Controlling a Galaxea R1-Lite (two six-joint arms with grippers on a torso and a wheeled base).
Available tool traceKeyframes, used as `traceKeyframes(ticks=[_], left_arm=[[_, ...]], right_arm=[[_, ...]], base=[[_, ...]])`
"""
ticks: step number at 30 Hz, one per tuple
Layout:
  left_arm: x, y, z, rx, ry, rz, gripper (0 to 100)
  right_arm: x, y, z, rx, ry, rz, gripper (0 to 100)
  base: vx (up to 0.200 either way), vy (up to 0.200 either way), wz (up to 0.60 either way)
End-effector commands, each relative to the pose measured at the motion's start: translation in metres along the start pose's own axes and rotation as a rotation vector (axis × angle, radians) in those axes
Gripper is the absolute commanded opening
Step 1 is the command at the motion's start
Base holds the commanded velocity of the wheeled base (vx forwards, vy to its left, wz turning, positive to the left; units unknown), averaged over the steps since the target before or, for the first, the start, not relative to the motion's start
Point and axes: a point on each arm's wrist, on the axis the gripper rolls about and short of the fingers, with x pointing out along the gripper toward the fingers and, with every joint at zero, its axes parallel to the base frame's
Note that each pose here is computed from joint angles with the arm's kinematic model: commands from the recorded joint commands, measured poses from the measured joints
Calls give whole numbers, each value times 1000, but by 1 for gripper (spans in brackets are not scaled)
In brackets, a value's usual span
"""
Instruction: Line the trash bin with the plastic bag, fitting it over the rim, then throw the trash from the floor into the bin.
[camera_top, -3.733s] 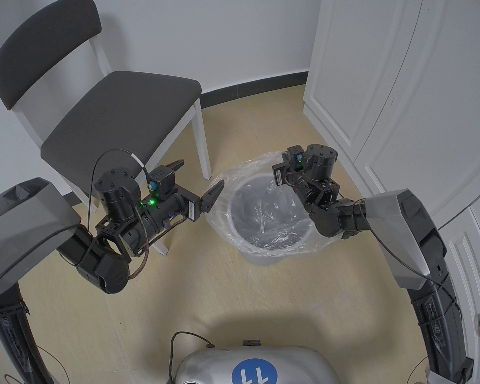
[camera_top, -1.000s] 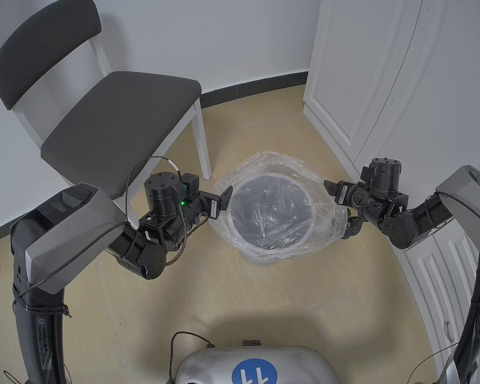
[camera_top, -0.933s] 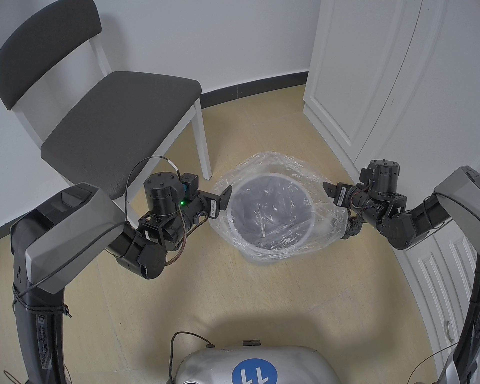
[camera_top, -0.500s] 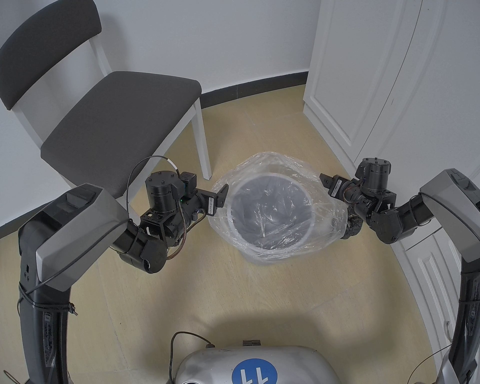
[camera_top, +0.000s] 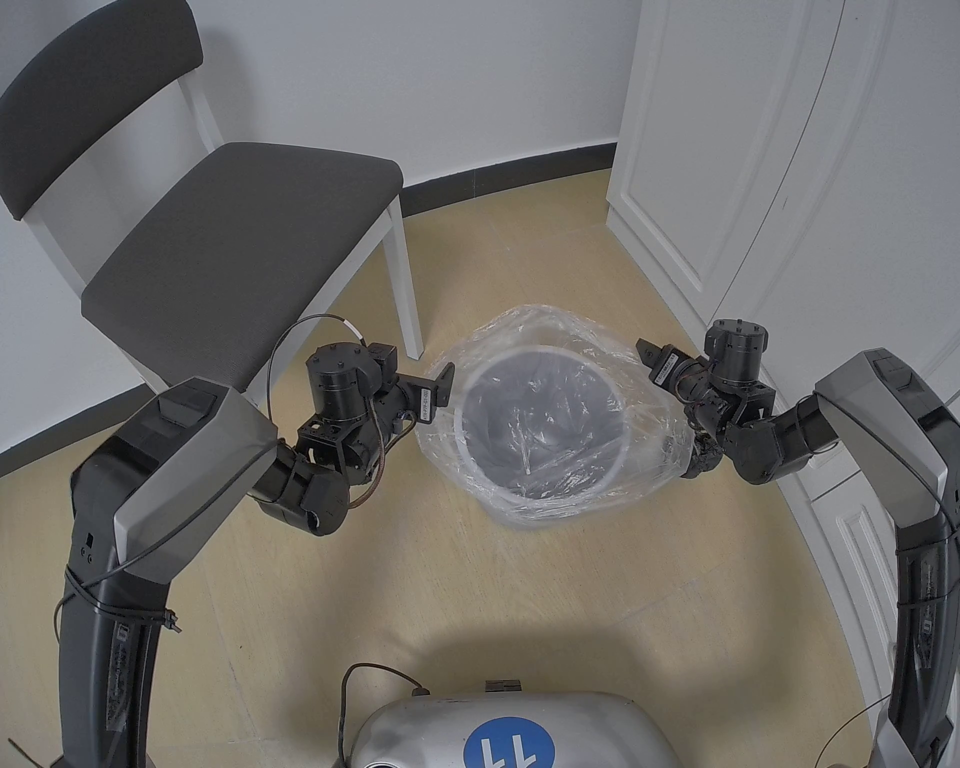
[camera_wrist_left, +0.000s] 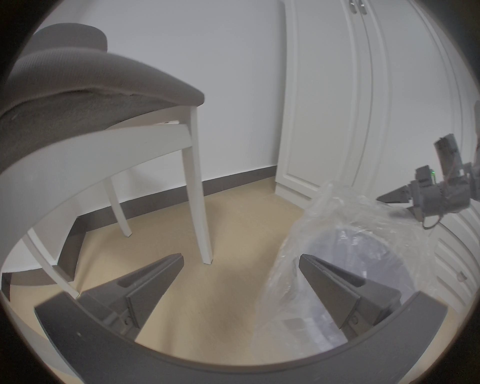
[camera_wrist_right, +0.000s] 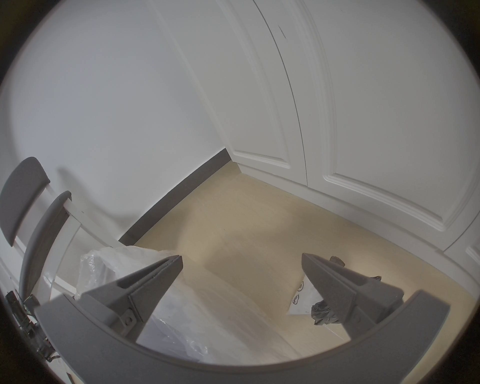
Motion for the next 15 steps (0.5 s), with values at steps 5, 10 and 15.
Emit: traceKeyframes(ticks=[5, 10, 15], left_arm=[[13, 2, -11, -48, 57, 49, 100], [13, 1, -6, -53, 37, 58, 100], [11, 0, -5, -54, 36, 55, 100]], right_arm=[[9, -4, -13, 14, -18, 8, 100], [-22, 13, 21, 9, -37, 38, 100], [-66, 16, 30, -149, 38, 38, 100]], base=[[0, 0, 0], [0, 0, 0], [0, 0, 0]])
